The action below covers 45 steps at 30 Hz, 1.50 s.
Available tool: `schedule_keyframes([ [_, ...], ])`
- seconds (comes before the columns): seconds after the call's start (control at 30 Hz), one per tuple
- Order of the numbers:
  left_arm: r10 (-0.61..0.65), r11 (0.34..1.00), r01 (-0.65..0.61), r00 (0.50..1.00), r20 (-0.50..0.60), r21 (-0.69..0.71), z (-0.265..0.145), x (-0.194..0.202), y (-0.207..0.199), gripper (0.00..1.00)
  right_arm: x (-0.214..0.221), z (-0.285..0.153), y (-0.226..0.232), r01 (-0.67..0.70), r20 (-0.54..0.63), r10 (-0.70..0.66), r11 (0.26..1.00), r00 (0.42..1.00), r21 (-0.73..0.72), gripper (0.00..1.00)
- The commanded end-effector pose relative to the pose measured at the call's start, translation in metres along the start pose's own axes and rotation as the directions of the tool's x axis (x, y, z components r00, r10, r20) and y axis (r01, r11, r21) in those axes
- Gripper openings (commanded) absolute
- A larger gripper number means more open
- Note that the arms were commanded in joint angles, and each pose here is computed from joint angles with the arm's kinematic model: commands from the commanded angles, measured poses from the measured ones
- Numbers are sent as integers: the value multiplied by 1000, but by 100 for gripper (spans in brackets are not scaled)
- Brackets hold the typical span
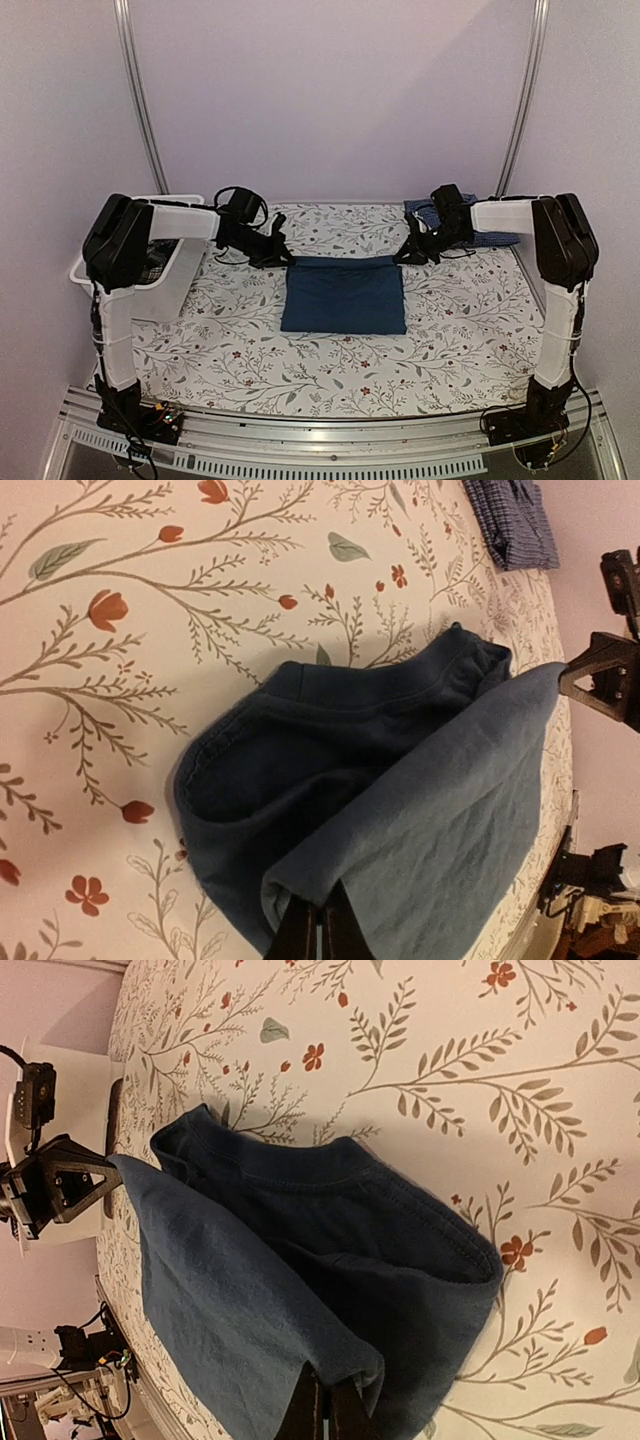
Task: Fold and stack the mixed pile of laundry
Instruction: Fold the 2/3-rectangle-folded T-shirt at the center of the board, then smooth out the square-folded T-shirt at the center of the board.
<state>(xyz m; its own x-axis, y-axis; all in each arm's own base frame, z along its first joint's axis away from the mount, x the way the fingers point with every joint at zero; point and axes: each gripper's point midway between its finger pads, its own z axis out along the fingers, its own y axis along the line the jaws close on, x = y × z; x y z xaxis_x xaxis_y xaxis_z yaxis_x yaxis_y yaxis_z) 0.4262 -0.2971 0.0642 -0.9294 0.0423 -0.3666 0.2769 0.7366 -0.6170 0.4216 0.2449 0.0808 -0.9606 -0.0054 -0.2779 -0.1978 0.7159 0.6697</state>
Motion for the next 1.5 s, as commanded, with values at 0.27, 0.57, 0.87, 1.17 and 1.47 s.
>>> schedule_keyframes([
  [0.27, -20, 998, 26, 996, 89, -65, -10, -33, 27, 42, -29, 2, -55, -74, 39, 69, 988, 997, 139, 39],
  [0.57, 126, 989, -136, 977, 171, 49, -74, -18, -4, 56, -33, -57, 23, 93, 140, -88, 995, 986, -29, 55],
  [0.87, 245, 906, -257, 966, 77, 336, -2, 22, -73, 51, 34, 30, 96, 145, -78, -186, 919, 980, -367, 55],
  [1.17, 162, 911, -175, 985, 66, 375, 62, -24, -59, 51, 3, 84, 51, 45, -110, -96, 917, 989, -397, 54],
  [1.47, -10, 922, -28, 995, 95, 387, 75, -61, -13, 51, -33, 84, -6, -75, -66, 52, 904, 996, -421, 54],
])
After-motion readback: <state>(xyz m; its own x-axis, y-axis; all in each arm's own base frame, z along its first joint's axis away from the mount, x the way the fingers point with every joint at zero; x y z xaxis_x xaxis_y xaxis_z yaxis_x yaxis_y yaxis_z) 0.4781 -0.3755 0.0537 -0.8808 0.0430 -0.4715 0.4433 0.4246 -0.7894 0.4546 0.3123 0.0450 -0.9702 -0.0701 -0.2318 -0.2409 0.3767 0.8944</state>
